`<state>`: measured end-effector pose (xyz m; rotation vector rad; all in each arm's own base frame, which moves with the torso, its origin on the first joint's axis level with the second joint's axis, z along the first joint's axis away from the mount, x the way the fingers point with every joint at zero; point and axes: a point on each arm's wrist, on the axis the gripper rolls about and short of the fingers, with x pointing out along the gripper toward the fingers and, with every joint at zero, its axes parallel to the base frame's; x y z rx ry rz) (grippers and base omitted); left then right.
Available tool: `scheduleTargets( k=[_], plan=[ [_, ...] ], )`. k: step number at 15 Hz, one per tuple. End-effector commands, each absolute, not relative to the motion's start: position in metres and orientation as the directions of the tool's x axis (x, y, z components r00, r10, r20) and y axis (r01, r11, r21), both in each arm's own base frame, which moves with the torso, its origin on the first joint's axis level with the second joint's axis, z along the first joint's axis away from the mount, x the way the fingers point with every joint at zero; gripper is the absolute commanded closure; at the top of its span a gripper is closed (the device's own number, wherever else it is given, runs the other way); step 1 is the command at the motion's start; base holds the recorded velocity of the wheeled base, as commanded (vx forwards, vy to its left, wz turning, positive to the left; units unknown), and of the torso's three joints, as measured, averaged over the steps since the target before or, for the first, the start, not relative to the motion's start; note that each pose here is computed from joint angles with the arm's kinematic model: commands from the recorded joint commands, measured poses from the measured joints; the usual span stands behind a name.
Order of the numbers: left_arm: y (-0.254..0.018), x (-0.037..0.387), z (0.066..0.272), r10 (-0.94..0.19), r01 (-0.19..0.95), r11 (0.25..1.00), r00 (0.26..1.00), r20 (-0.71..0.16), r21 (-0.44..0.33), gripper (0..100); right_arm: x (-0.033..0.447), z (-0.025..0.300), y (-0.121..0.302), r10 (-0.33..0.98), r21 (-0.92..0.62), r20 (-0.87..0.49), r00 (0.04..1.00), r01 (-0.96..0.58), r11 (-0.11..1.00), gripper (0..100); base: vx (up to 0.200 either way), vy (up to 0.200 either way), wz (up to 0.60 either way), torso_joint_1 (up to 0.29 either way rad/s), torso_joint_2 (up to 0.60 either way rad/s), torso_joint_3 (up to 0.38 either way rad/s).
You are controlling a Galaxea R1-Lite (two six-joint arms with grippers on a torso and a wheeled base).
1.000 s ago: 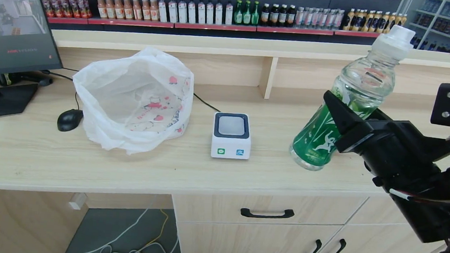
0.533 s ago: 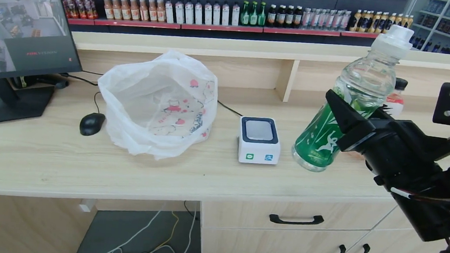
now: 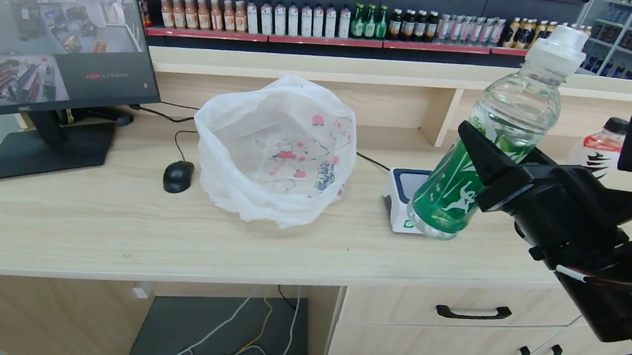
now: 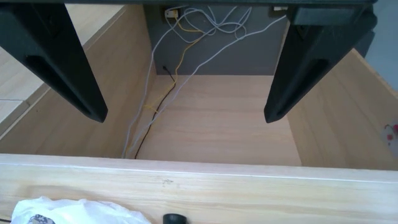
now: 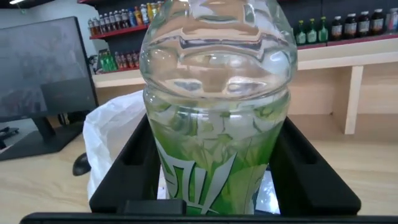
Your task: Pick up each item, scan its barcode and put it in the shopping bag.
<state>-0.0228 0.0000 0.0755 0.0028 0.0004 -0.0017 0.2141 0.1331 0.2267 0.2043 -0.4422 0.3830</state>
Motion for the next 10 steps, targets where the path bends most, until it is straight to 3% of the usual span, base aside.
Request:
scheduleTargets(
  k=[1,10],
  plan=[
    [0.000,-0.023,0.075,-0.002,0.002,1.000,1.000,0.000,0.003,0,0.211,0.231,0.131,0.309,0.113,0.467,0.829,-0.402,0.909,100,0.000,0.000,0.00,0.000,0.00,0.000],
    [0.000,-0.023,0.075,-0.002,0.002,1.000,1.000,0.000,0.003,0,0.231,0.252,0.147,0.296,0.243,0.548,0.783,-0.487,0.839,100,0.000,0.000,0.00,0.000,0.00,0.000]
  ],
)
